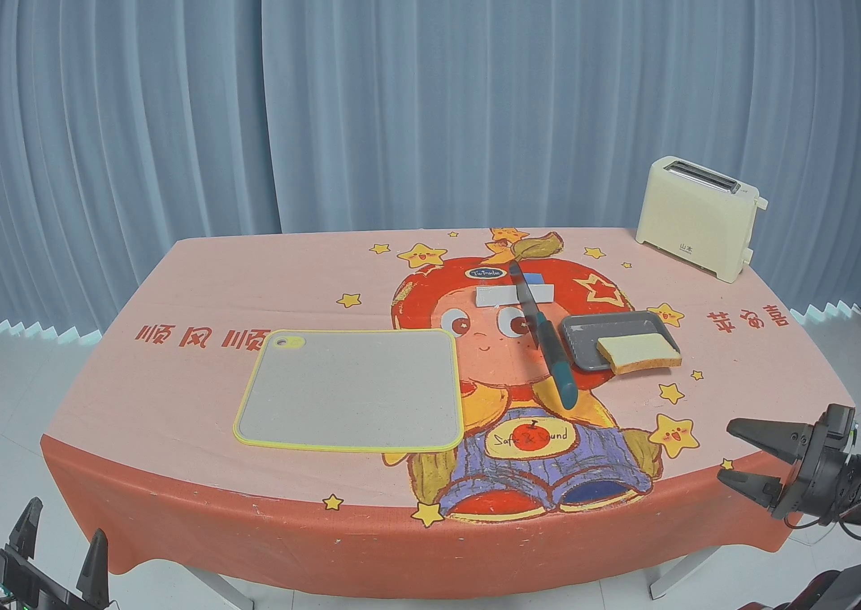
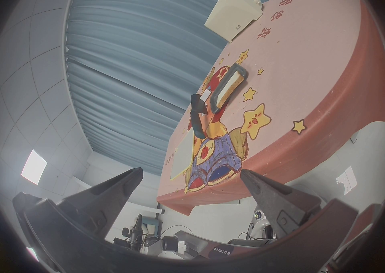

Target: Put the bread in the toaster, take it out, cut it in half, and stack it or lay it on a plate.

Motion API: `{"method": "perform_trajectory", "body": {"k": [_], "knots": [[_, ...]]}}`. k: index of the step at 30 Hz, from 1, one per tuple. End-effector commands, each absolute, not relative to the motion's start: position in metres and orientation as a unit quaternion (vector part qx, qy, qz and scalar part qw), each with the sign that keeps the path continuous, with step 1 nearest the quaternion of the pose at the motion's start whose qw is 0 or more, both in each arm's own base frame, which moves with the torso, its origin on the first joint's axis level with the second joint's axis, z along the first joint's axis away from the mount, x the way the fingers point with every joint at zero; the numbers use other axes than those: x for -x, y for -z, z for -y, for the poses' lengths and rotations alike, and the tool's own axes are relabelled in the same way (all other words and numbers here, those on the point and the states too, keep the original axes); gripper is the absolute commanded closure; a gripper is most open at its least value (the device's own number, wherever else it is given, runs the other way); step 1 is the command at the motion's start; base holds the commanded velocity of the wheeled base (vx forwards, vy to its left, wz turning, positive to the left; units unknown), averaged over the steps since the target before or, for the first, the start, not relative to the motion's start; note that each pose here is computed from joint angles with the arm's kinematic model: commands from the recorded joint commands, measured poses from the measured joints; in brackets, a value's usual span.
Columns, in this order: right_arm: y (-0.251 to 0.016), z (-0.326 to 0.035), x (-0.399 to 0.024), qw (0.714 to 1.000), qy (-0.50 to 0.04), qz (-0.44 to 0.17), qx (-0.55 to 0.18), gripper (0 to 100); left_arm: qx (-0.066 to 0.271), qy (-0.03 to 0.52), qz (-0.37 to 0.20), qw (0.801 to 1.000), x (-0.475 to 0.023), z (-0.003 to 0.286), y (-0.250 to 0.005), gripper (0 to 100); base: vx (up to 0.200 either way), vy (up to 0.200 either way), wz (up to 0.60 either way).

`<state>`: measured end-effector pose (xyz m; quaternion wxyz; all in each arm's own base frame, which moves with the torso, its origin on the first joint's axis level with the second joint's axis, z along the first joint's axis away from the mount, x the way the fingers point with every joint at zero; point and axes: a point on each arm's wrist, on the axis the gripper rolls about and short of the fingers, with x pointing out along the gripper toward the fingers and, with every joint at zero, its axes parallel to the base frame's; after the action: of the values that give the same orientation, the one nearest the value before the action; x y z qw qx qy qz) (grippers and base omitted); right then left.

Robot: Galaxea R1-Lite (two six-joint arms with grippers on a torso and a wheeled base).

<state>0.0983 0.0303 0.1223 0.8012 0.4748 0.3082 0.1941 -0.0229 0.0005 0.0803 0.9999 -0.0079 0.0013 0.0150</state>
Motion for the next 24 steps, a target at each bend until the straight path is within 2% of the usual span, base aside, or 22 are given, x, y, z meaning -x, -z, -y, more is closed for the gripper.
{"method": "perform_trajectory", "body": {"k": [1,16,24], "knots": [[-0.114,-0.032,-0.098,0.796,-0.198,-0.322,-0.472,0,0.008,-0.015,-0.002,1.0,0.023,0.0,-0.075,0,0.0,0.0,0.0],[-0.117,-0.037,-0.125,0.794,-0.19,-0.324,-0.478,0,0.008,-0.015,-0.001,1.0,0.023,0.0,-0.075,0,0.0,0.0,0.0],[-0.128,-0.042,-0.144,0.777,-0.184,-0.322,-0.509,0,0.008,-0.015,-0.002,1.0,0.023,0.0,-0.075,0,0.0,0.0,0.0]]}}
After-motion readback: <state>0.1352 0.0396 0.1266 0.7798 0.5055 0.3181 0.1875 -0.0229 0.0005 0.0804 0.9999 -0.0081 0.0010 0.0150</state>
